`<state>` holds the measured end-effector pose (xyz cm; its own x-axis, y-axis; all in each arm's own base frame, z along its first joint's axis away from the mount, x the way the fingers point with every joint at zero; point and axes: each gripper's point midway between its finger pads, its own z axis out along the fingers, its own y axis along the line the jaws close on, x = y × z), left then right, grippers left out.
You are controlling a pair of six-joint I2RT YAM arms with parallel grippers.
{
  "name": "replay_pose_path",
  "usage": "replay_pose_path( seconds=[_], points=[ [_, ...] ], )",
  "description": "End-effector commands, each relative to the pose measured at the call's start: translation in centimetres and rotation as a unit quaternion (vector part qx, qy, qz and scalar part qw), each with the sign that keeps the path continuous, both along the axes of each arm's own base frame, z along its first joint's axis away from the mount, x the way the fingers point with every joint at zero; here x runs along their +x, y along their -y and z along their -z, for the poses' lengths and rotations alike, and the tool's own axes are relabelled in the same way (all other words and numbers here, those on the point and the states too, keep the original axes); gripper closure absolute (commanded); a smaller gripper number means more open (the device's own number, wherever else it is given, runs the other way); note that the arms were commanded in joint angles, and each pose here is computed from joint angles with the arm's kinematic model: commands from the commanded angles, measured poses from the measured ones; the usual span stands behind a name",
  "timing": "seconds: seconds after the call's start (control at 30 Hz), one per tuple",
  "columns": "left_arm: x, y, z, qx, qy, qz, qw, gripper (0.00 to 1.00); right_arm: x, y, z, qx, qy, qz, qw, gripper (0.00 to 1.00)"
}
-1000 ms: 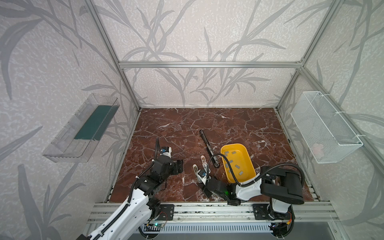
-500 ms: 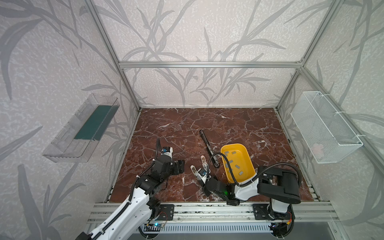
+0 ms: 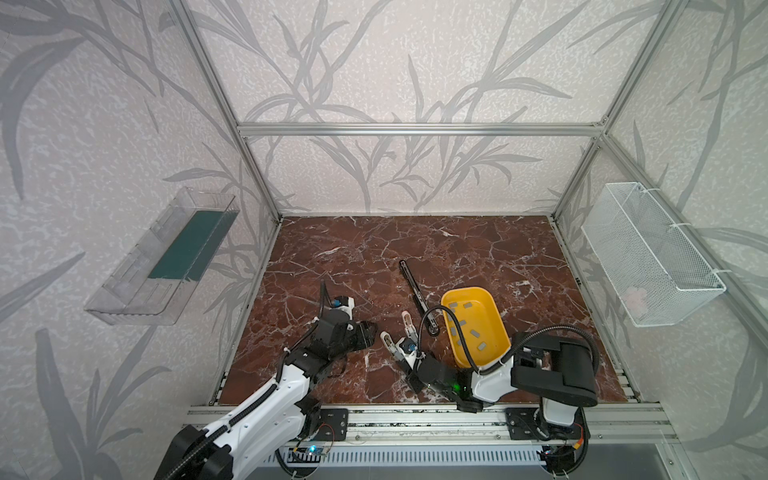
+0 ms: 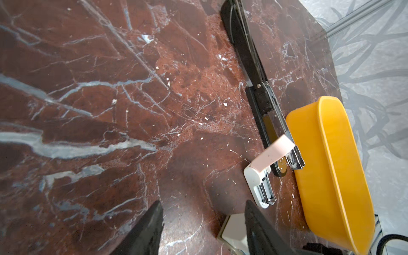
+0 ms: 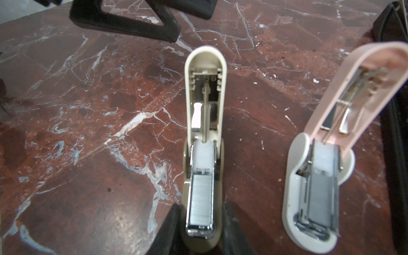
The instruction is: Load the staples into the stapler
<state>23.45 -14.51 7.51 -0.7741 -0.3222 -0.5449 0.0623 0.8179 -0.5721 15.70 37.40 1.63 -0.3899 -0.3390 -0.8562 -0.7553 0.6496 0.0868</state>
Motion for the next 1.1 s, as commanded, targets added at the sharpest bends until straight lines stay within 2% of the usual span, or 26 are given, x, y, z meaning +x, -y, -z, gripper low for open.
replay_pose_path(
  seconds=[0.0, 0.13, 0.33, 0.57, 1.07],
  points=[
    [0.3, 1.1, -0.9, -0.04, 0.02, 0.011, 0.999, 0.44, -1.9, 3.4, 5.6, -0.098, -0.048, -0.017, 0.994, 0.77],
    [0.2, 0.8, 0.0, -0.032, 0.012, 0.004, 0.999, 0.46, -2.1, 3.3, 5.8, -0.095, -0.054, -0.02, 0.994, 0.78],
    [-0.1, 2.2, 0.3, -0.046, 0.003, 0.034, 0.998, 0.65, -2.0, 2.9, 5.7, -0.09, -0.056, -0.018, 0.994, 0.78],
    [-0.7, 4.6, 0.7, -0.051, -0.001, 0.092, 0.994, 0.75, -1.9, 2.8, 5.7, -0.09, -0.057, -0.017, 0.994, 0.79],
    [-3.4, 6.6, 1.6, 0.009, 0.066, 0.19, 0.979, 0.75, -1.8, 2.6, 5.8, -0.089, -0.059, -0.012, 0.994, 0.79]
  ],
)
